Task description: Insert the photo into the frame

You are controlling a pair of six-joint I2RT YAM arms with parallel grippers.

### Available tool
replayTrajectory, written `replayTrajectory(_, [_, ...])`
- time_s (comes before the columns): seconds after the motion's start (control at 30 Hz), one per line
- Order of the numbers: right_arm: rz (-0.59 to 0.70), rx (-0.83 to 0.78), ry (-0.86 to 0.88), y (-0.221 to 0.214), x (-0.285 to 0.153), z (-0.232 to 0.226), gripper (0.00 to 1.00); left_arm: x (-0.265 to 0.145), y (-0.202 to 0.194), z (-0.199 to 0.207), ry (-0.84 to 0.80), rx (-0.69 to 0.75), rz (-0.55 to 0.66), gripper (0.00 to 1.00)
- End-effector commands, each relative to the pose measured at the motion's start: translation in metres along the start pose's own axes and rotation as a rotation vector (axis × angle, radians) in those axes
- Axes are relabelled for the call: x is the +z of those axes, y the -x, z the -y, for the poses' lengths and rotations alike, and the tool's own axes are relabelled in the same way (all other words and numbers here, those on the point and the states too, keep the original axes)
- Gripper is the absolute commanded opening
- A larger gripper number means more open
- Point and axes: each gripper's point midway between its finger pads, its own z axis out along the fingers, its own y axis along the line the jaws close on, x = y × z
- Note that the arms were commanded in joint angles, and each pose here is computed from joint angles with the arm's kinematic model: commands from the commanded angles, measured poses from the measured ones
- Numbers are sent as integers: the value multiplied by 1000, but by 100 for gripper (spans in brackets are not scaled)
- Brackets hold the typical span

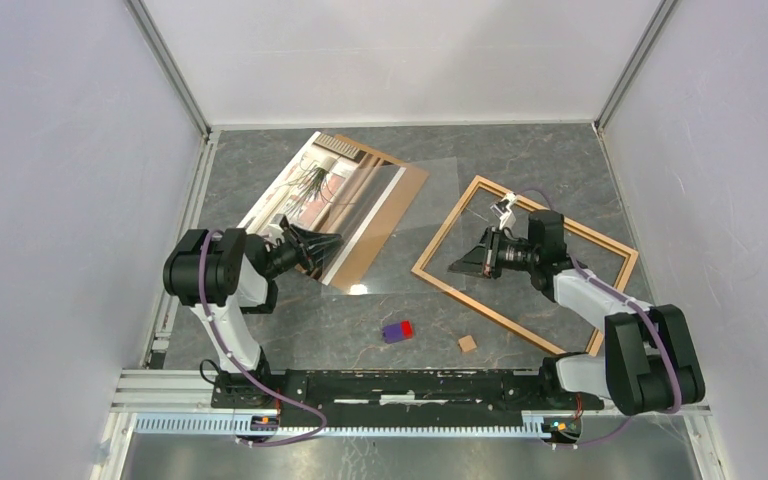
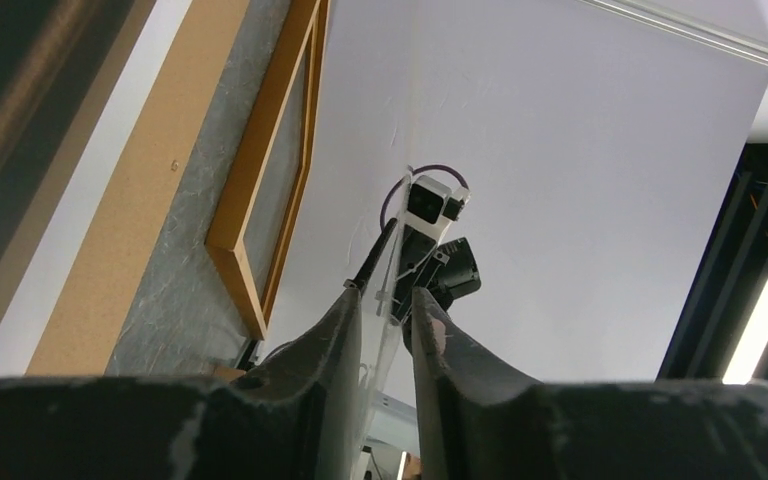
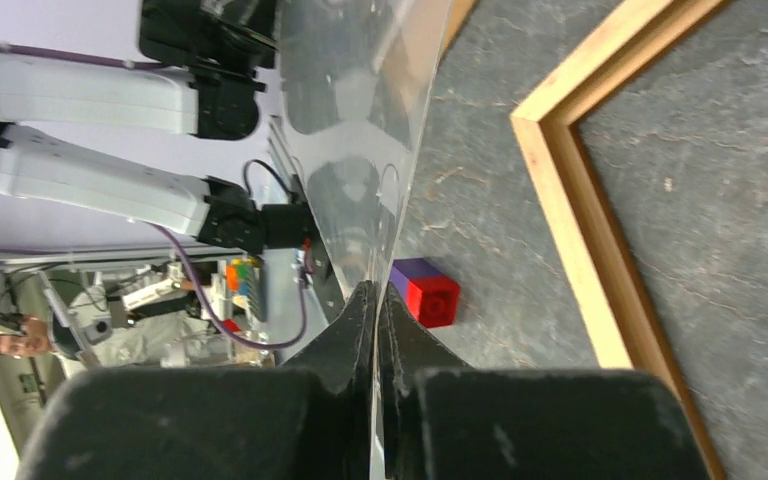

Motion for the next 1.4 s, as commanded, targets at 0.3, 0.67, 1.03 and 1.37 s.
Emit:
replayTrajectory(0.3, [-59,-185,-298,7,-6,62,18,1,2,10,4,134,57,5])
replayTrajectory(0.67, [22,-377,-856,56,-65,124,70,6,19,2,129,170,183,2])
replayTrajectory(1.03, [326,-143,-502,46,-39,63,91,35,0,8,64,101,268,2])
replayTrajectory(1.37, [704,91,-466,75,-58,23,98,41,-3,24,-19,63,353,2])
